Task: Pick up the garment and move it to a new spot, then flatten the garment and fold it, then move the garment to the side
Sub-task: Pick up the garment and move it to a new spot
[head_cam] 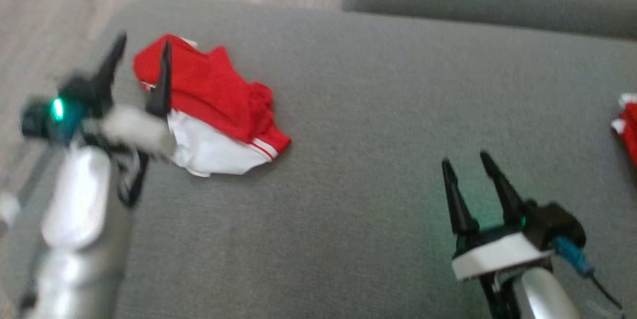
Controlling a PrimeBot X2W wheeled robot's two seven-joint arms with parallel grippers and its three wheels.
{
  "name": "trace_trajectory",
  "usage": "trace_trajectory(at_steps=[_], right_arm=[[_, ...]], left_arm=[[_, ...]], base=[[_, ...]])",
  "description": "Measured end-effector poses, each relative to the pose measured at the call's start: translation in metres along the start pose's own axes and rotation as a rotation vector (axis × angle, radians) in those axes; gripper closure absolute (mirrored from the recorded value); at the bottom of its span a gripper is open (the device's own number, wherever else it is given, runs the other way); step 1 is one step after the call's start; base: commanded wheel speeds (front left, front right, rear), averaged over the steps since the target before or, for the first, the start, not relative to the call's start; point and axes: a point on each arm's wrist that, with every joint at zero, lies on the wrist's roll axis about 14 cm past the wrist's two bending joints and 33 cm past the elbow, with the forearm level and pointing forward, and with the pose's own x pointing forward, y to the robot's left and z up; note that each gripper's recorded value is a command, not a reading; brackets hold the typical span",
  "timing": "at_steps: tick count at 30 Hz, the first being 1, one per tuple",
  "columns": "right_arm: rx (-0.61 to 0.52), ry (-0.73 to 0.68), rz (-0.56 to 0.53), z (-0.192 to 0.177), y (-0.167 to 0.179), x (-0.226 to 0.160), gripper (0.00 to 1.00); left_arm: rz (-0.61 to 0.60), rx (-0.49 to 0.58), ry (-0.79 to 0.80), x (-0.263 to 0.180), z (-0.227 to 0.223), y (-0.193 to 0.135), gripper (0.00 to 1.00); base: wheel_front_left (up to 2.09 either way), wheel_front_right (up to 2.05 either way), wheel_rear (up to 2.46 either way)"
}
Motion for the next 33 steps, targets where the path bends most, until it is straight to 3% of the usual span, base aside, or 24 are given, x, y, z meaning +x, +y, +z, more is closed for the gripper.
trace_trajectory(at_steps=[7,14,27,32,33], right_arm=[[0.006,-0.022,-0.056,0.0,-0.032,0.026,0.0],[0.026,0.02,-0.134,-0.022,-0.065,0.029,0.0],[0.037,0.061,-0.234,-0.042,-0.103,0.02,0.0],[0.035,0.068,-0.247,-0.044,-0.108,0.017,0.0],[0.034,0.066,-0.251,-0.044,-0.109,0.017,0.0]], left_arm=[[-0.127,0.128,0.273,0.087,-0.024,-0.015,0.0],[-0.257,0.205,0.632,0.116,-0.102,-0.044,0.0],[-0.217,0.118,0.926,0.132,-0.188,-0.04,0.0],[-0.196,0.076,0.976,0.132,-0.196,-0.04,0.0],[-0.195,0.066,0.984,0.132,-0.196,-0.041,0.48]], base=[[0.0,0.0,0.0],[0.0,0.0,0.0],[0.0,0.0,0.0],[0.0,0.0,0.0],[0.0,0.0,0.0]])
